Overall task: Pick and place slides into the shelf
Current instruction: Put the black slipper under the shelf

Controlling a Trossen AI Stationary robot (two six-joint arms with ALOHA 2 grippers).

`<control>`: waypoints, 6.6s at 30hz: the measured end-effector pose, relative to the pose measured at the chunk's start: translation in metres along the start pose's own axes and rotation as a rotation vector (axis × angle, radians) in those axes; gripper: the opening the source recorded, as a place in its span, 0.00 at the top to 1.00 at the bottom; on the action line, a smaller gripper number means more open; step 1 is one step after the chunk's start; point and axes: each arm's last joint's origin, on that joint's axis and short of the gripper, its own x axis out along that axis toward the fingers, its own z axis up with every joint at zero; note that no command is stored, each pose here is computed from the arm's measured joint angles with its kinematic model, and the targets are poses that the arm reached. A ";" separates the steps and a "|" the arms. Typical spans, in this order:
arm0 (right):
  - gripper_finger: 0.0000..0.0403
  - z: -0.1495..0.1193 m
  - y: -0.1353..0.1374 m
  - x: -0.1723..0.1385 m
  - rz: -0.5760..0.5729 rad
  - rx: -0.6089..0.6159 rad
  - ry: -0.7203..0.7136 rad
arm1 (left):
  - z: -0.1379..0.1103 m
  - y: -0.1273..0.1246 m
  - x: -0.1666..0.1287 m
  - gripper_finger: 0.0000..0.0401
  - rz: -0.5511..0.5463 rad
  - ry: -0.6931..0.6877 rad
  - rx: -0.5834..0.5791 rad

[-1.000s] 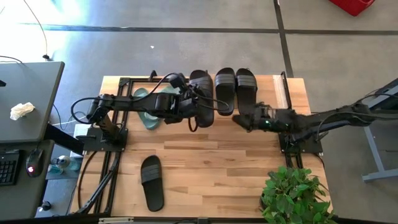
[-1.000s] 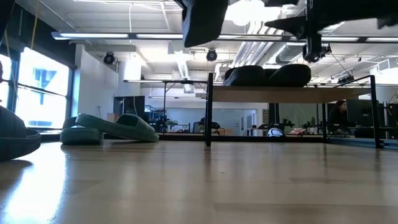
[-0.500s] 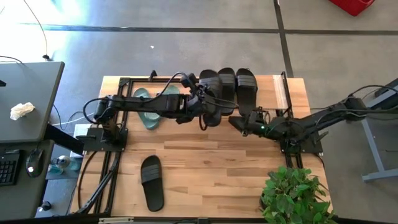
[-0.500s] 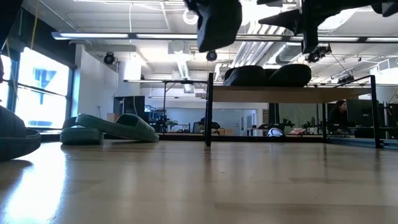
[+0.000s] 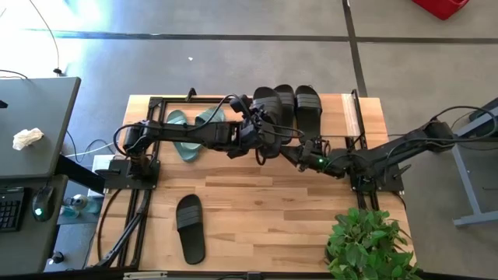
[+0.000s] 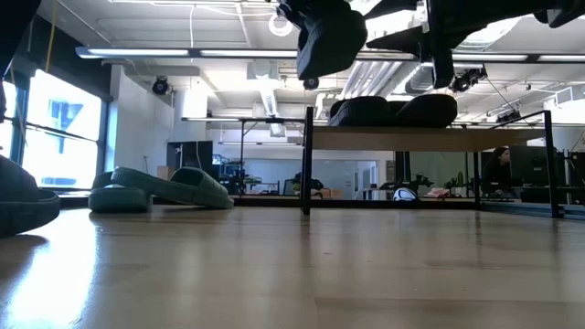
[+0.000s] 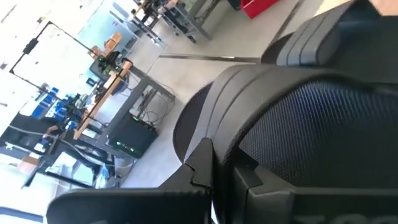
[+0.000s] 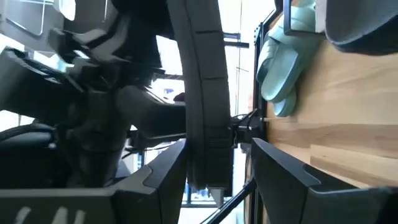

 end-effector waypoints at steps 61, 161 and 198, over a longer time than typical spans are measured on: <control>0.90 -0.013 0.000 0.029 -0.051 -0.187 -0.097 | -0.004 0.002 0.009 0.91 -0.055 0.018 0.038; 0.91 0.034 -0.093 -0.109 -0.781 -0.116 -0.080 | -0.023 0.106 -0.108 0.71 -0.451 -0.024 -0.093; 0.79 0.063 -0.103 -0.107 -1.061 -0.116 -0.202 | -0.084 0.015 -0.086 0.71 -0.877 0.184 0.041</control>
